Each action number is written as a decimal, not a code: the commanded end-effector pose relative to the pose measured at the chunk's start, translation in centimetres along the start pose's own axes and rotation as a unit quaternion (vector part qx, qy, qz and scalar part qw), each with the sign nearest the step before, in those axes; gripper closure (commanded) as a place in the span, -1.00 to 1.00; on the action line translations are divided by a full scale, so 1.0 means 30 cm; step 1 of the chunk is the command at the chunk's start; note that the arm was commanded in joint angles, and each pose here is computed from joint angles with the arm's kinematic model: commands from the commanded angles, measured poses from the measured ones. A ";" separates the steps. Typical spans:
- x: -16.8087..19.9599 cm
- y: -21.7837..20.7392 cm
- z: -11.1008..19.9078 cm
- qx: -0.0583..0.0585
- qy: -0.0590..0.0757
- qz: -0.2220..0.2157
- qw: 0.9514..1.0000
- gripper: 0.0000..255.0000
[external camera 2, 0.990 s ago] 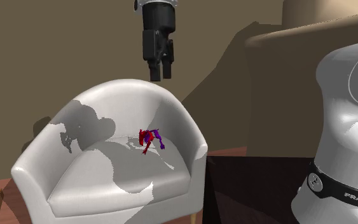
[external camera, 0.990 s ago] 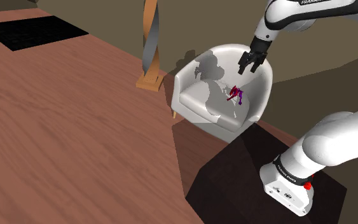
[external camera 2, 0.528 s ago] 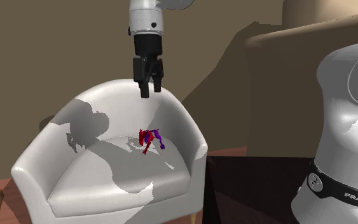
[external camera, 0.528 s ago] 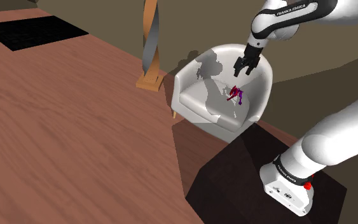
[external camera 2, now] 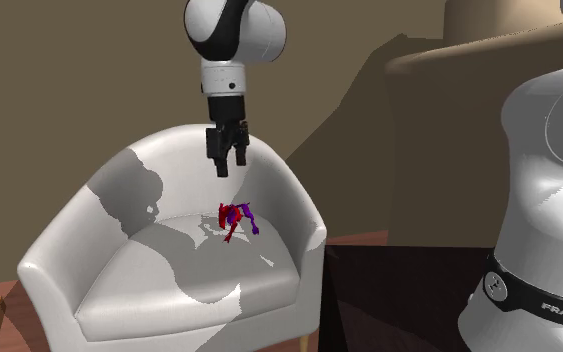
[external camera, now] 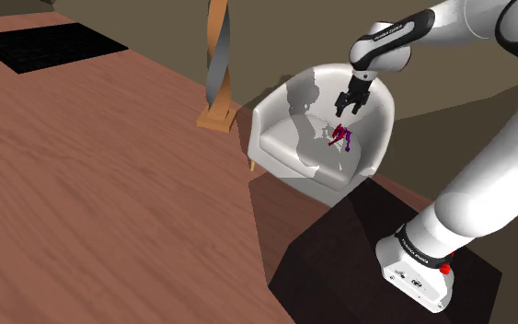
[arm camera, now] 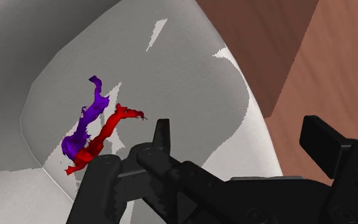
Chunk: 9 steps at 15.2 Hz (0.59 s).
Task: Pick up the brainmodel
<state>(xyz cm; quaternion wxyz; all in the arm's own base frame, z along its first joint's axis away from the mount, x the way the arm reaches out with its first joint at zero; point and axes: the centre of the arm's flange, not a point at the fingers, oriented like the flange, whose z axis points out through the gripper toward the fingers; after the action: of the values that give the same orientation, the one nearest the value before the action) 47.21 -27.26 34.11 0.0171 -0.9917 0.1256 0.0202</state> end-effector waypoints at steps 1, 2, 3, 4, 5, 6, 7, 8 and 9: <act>0.043 0.057 0.056 -0.003 0.000 0.004 1.000 -1.00; 0.065 0.084 0.081 -0.005 0.000 0.006 1.000 -1.00; 0.087 0.111 0.107 -0.006 0.000 0.008 1.000 -1.00; 0.109 0.138 0.133 -0.007 0.000 0.009 1.000 -1.00; 0.131 0.165 0.158 -0.009 -0.001 0.011 1.000 -1.00; 0.153 0.192 0.184 -0.010 -0.001 0.013 1.000 -1.00; 0.174 0.220 0.209 -0.011 -0.001 0.015 1.000 -1.00; 0.196 0.247 0.234 -0.013 -0.001 0.017 1.000 -1.00; 0.217 0.275 0.260 -0.014 -0.001 0.019 1.000 -1.00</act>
<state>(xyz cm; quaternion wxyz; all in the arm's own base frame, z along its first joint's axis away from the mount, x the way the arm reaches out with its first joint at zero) 50.95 -35.59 26.55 0.0041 -0.9895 0.1426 0.0234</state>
